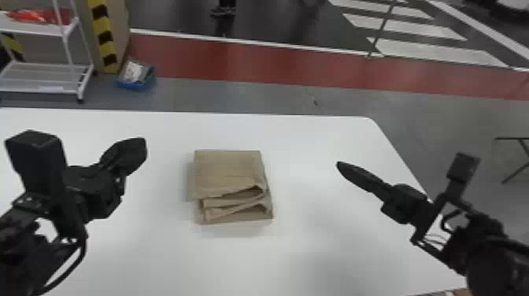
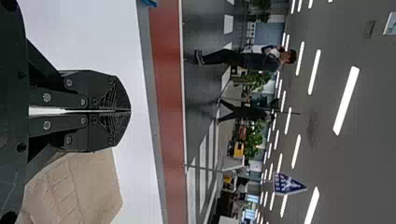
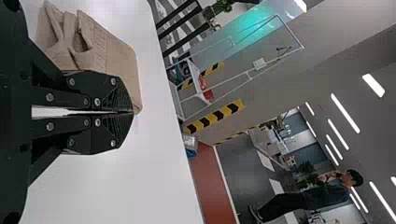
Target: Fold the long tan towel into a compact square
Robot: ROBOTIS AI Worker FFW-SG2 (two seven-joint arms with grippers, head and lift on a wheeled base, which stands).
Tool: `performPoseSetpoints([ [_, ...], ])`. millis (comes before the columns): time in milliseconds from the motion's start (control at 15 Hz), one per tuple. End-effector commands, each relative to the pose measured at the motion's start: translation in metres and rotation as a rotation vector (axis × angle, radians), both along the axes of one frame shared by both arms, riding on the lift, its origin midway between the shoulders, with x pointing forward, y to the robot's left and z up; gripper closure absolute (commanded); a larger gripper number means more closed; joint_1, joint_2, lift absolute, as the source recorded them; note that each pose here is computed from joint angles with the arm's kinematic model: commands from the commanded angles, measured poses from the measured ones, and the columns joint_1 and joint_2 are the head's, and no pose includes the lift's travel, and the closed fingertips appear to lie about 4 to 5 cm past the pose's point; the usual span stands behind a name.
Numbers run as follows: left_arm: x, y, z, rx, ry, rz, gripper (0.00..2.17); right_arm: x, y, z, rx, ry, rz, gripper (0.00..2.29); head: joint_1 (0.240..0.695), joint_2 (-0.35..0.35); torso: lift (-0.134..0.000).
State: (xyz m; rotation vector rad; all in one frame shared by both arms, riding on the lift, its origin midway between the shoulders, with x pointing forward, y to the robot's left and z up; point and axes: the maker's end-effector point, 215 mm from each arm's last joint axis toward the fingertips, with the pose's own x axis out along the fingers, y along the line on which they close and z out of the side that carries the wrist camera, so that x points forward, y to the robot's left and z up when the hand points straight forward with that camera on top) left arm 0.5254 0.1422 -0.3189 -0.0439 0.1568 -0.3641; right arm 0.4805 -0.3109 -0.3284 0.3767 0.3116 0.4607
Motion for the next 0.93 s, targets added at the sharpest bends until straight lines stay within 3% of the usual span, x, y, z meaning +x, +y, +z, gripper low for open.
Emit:
performPoseSetpoints([
  [0, 0.016, 0.006, 0.016, 0.048, -0.05, 0.059, 0.04, 0.042, 0.024, 0.017, -0.099, -0.083, 0.012, 0.04, 0.695, -0.196, -0.124],
  [133, 0.031, 0.007, 0.023, 0.07, -0.072, 0.092, 0.03, 0.068, 0.04, 0.021, -0.106, -0.101, 0.015, 0.0, 0.695, -0.152, -0.124],
  [267, 0.047, 0.005, 0.023, 0.028, -0.064, 0.124, 0.03, 0.09, 0.045, 0.026, -0.088, -0.122, -0.03, 0.05, 0.684, -0.131, -0.124],
  [400, 0.058, 0.007, 0.04, 0.003, -0.121, 0.179, 0.03, 0.104, 0.047, 0.028, -0.06, -0.15, -0.074, 0.05, 0.663, -0.119, -0.124],
  [533, 0.059, 0.005, 0.056, -0.002, -0.196, 0.197, 0.03, 0.109, 0.05, 0.03, -0.073, -0.186, -0.097, 0.04, 0.646, -0.11, -0.124],
  [667, 0.053, 0.007, 0.06, -0.007, -0.249, 0.209, 0.03, 0.107, 0.034, 0.045, -0.141, -0.294, -0.146, 0.04, 0.622, -0.105, -0.124],
  [867, 0.043, 0.032, 0.036, 0.016, -0.219, 0.278, 0.03, 0.087, 0.01, 0.027, -0.145, -0.299, -0.206, 0.05, 0.611, -0.117, -0.124],
])
